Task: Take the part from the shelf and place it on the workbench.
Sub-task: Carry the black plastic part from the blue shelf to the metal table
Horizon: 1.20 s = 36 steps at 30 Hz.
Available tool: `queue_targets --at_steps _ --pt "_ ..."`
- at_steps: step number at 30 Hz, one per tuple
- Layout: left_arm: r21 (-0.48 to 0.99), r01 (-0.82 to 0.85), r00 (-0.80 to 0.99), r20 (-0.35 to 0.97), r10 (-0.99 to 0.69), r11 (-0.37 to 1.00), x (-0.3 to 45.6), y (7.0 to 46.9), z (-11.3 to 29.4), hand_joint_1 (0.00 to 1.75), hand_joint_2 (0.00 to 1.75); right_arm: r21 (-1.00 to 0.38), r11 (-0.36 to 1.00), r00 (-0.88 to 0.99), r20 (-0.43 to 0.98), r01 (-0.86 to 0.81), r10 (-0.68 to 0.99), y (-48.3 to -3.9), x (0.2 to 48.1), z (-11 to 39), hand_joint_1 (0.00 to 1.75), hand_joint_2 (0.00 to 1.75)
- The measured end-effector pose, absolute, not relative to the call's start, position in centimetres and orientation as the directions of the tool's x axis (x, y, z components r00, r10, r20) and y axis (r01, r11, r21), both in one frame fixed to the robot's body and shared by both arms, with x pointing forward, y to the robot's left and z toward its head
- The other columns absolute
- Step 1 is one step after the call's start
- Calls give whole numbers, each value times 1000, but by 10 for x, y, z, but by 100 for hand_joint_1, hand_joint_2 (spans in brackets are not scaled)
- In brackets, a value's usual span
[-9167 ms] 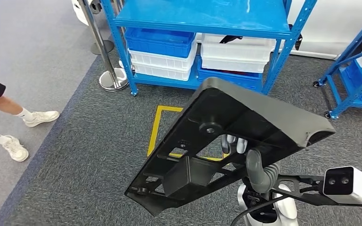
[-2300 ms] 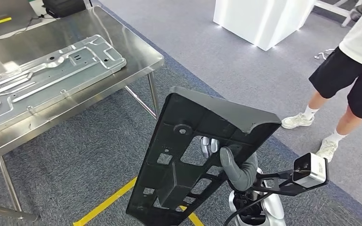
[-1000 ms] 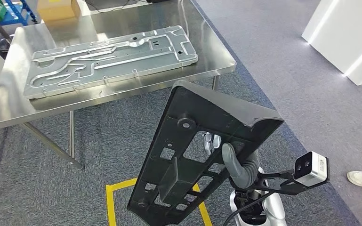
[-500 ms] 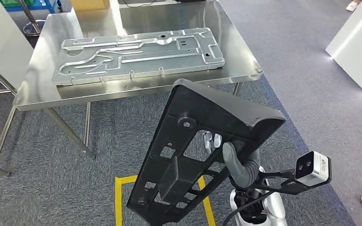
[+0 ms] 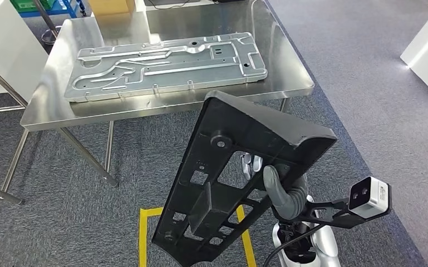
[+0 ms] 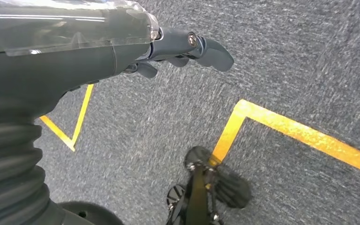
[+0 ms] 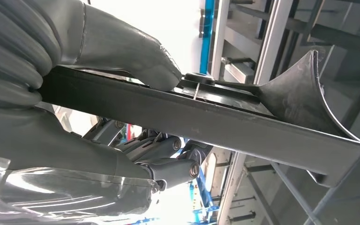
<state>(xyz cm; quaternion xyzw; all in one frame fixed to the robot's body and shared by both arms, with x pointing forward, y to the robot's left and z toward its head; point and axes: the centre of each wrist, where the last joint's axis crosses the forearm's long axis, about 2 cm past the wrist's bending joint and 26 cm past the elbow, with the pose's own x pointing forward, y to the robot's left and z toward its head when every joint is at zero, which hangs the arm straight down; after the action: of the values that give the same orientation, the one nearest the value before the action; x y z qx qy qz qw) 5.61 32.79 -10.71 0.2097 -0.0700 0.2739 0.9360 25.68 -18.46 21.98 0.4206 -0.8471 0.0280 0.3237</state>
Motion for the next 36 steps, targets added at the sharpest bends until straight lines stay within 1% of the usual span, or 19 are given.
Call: queue_targets --at_steps 36 --pt "347 -532 846 237 477 772 52 326 -108 0 175 222 638 -429 574 -738 -697 -184 258 218 175 175"
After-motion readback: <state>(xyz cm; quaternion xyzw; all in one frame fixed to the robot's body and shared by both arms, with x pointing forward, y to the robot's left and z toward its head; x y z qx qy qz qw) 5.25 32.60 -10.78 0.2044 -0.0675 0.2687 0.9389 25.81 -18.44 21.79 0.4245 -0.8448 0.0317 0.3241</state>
